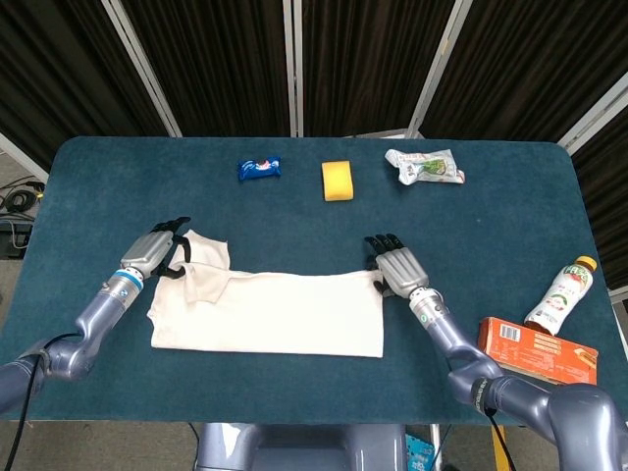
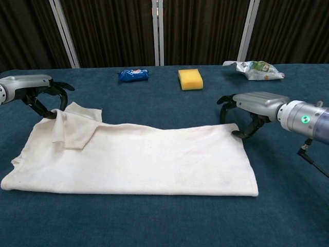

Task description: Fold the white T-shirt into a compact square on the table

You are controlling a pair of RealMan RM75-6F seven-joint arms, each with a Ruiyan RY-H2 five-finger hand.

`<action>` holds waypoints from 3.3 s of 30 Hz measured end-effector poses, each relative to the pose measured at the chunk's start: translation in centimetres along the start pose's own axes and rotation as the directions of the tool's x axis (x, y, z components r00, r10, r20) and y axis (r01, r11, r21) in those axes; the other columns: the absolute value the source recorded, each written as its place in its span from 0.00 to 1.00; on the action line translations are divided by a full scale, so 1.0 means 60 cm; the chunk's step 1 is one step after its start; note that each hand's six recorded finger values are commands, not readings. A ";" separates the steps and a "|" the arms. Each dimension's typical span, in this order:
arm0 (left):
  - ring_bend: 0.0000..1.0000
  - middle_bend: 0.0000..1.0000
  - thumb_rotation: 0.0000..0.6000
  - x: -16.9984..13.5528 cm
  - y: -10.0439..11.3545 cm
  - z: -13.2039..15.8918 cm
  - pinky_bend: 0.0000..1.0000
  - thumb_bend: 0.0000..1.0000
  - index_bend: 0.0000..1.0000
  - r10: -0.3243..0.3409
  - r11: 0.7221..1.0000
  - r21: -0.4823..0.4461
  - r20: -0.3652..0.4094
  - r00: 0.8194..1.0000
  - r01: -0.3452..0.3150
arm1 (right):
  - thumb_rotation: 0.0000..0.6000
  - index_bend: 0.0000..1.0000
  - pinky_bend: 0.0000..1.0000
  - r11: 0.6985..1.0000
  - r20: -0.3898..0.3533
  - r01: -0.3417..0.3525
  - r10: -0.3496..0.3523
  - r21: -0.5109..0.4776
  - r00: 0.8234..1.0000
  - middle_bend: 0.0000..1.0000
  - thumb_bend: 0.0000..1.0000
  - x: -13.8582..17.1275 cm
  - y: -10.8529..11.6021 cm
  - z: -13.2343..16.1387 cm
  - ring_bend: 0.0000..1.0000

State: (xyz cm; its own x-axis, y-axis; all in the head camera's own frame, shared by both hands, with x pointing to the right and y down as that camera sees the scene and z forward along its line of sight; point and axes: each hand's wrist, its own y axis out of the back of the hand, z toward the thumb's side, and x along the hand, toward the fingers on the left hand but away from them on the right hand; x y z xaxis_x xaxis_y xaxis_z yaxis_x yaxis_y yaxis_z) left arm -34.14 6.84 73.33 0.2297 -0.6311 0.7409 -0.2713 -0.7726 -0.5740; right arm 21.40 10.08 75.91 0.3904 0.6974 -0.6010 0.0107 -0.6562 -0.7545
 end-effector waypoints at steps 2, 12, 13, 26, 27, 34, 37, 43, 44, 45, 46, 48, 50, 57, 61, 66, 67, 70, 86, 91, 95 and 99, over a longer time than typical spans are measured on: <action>0.00 0.00 1.00 0.000 -0.001 0.000 0.00 0.56 0.79 -0.002 1.000 0.002 -0.001 1.000 0.002 | 1.00 0.03 0.00 1.000 -0.010 0.014 -0.014 -0.003 1.000 0.05 0.24 0.005 0.008 0.001 0.00; 0.00 0.00 1.00 0.002 -0.006 -0.003 0.00 0.56 0.79 -0.001 1.000 0.014 -0.008 1.000 0.001 | 1.00 0.03 0.00 0.995 -0.053 0.094 -0.096 -0.029 0.994 0.04 0.23 0.044 0.061 -0.002 0.00; 0.00 0.00 1.00 0.002 -0.006 -0.005 0.00 0.56 0.79 0.000 1.000 0.015 -0.010 1.000 0.001 | 1.00 0.03 0.00 0.994 -0.057 0.101 -0.102 -0.031 0.993 0.04 0.23 0.050 0.065 -0.002 0.00; 0.00 0.00 1.00 0.002 -0.023 -0.027 0.00 0.23 0.22 -0.017 0.999 0.034 -0.042 0.999 0.018 | 1.00 0.04 0.00 0.988 -0.047 0.148 -0.150 -0.047 0.988 0.05 0.22 0.173 0.103 -0.046 0.00; 0.00 0.00 1.00 0.002 -0.025 -0.028 0.00 0.13 0.12 -0.019 0.999 0.038 -0.042 0.999 0.020 | 1.00 0.04 0.00 0.988 -0.043 0.147 -0.149 -0.044 0.988 0.04 0.21 0.182 0.103 -0.050 0.00; 0.00 0.00 1.00 -0.009 -0.034 -0.042 0.00 0.00 0.00 -0.030 0.997 0.072 -0.042 0.999 0.033 | 1.00 0.04 0.00 0.986 -0.016 0.160 -0.161 -0.036 0.987 0.04 0.13 0.233 0.097 -0.072 0.00; 0.00 0.00 1.00 -0.014 -0.028 -0.046 0.00 0.00 0.00 -0.014 0.997 0.073 -0.036 0.999 0.016 | 1.00 0.04 0.00 0.984 0.004 0.174 -0.174 -0.046 0.985 0.03 0.11 0.258 0.096 -0.082 0.00; 0.00 0.00 1.00 -0.036 -0.013 -0.051 0.00 0.00 0.00 0.022 0.997 0.077 -0.007 1.000 -0.022 | 1.00 0.04 0.00 0.974 0.037 0.217 -0.216 -0.059 0.976 0.01 0.09 0.311 0.098 -0.095 0.00; 0.00 0.00 1.00 -0.042 -0.009 -0.051 0.00 0.00 0.00 0.028 0.996 0.079 0.003 1.000 -0.028 | 1.00 0.04 0.00 0.972 0.041 0.225 -0.223 -0.060 0.974 0.01 0.08 0.319 0.099 -0.095 0.00; 0.00 0.00 1.00 -0.047 -0.007 -0.051 0.00 0.00 0.00 0.032 0.996 0.082 0.012 0.999 -0.033 | 1.00 0.04 0.00 0.970 0.047 0.236 -0.233 -0.063 0.971 0.01 0.08 0.329 0.099 -0.095 0.00; 0.00 0.00 1.00 -0.053 -0.005 -0.050 0.00 0.00 0.00 0.035 0.996 0.086 0.021 0.999 -0.037 | 1.00 0.04 0.00 0.968 0.052 0.243 -0.240 -0.066 0.969 0.00 0.08 0.337 0.100 -0.094 0.00; 0.00 0.00 1.00 -0.066 -0.001 -0.048 0.00 0.00 0.00 0.040 0.994 0.098 0.043 0.998 -0.044 | 1.00 0.04 0.00 0.962 0.064 0.261 -0.257 -0.079 0.964 0.00 0.08 0.354 0.100 -0.092 0.00; 0.00 0.00 1.00 -0.079 0.001 -0.046 0.00 0.00 0.00 0.043 0.993 0.111 0.065 0.997 -0.050 | 1.00 0.04 0.00 0.957 0.074 0.277 -0.271 -0.089 0.960 0.00 0.07 0.366 0.101 -0.089 0.00; 0.00 0.00 1.00 -0.098 0.008 -0.039 0.00 0.01 0.00 0.041 0.992 0.117 0.096 0.995 -0.053 | 1.00 0.04 0.00 0.937 0.097 0.340 -0.332 -0.081 0.938 0.00 0.07 0.403 0.105 -0.080 0.00; 0.00 0.00 1.00 -0.083 0.019 -0.021 0.00 0.01 0.00 0.049 0.992 0.110 0.105 0.993 -0.060 | 1.00 0.04 0.00 0.933 0.101 0.355 -0.348 -0.064 0.932 0.00 0.07 0.412 0.108 -0.080 0.00; 0.00 0.00 1.00 -0.072 0.011 -0.002 0.00 0.01 0.04 0.030 0.988 0.146 0.122 0.992 -0.047 | 1.00 0.04 0.00 0.932 0.113 0.356 -0.348 -0.068 0.931 0.00 0.07 0.413 0.110 -0.086 0.00; 0.00 0.00 1.00 -0.071 0.008 -0.001 0.00 0.01 0.07 0.025 0.987 0.155 0.124 0.992 -0.044 | 1.00 0.04 0.00 0.932 0.114 0.357 -0.348 -0.068 0.931 0.00 0.07 0.413 0.110 -0.086 0.00; 0.00 0.00 1.00 -0.072 -0.005 -0.004 0.00 0.02 0.14 0.011 0.985 0.168 0.123 0.992 -0.031 | 1.00 0.04 0.00 0.931 0.115 0.359 -0.350 -0.067 0.929 0.00 0.07 0.413 0.112 -0.088 0.00; 0.00 0.00 1.00 -0.089 -0.034 -0.025 0.00 0.19 0.35 0.009 0.955 0.292 0.174 0.985 -0.060 | 1.00 0.04 0.00 0.929 0.119 0.366 -0.357 -0.063 0.927 0.01 0.07 0.412 0.113 -0.090 0.00; 0.00 0.00 1.00 -0.087 -0.047 -0.019 0.00 0.23 0.36 0.013 0.939 0.333 0.213 0.977 -0.085 | 1.00 0.04 0.00 0.928 0.123 0.366 -0.357 -0.062 0.926 0.02 0.07 0.411 0.113 -0.092 0.00; 0.00 0.00 1.00 -0.085 -0.051 -0.010 0.00 0.25 0.37 0.032 0.923 0.363 0.254 0.967 -0.125 | 1.00 0.05 0.00 0.928 0.126 0.367 -0.357 -0.062 0.926 0.02 0.07 0.410 0.113 -0.093 0.00; 0.00 0.00 1.00 -0.084 -0.049 -0.001 0.00 0.26 0.39 0.054 0.900 0.399 0.297 0.953 -0.175 | 1.00 0.05 0.00 0.929 0.129 0.366 -0.357 -0.060 0.925 0.02 0.07 0.410 0.113 -0.095 0.00</action>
State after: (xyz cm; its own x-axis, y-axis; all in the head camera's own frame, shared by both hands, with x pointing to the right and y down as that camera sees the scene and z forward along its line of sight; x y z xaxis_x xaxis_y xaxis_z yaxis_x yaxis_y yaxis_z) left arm -34.57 12.31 71.28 0.4817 -0.6637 0.5722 0.0888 -0.6127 -0.7853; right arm 36.29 21.15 57.54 0.2392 0.9164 -0.3210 0.2084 -0.3713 -0.9048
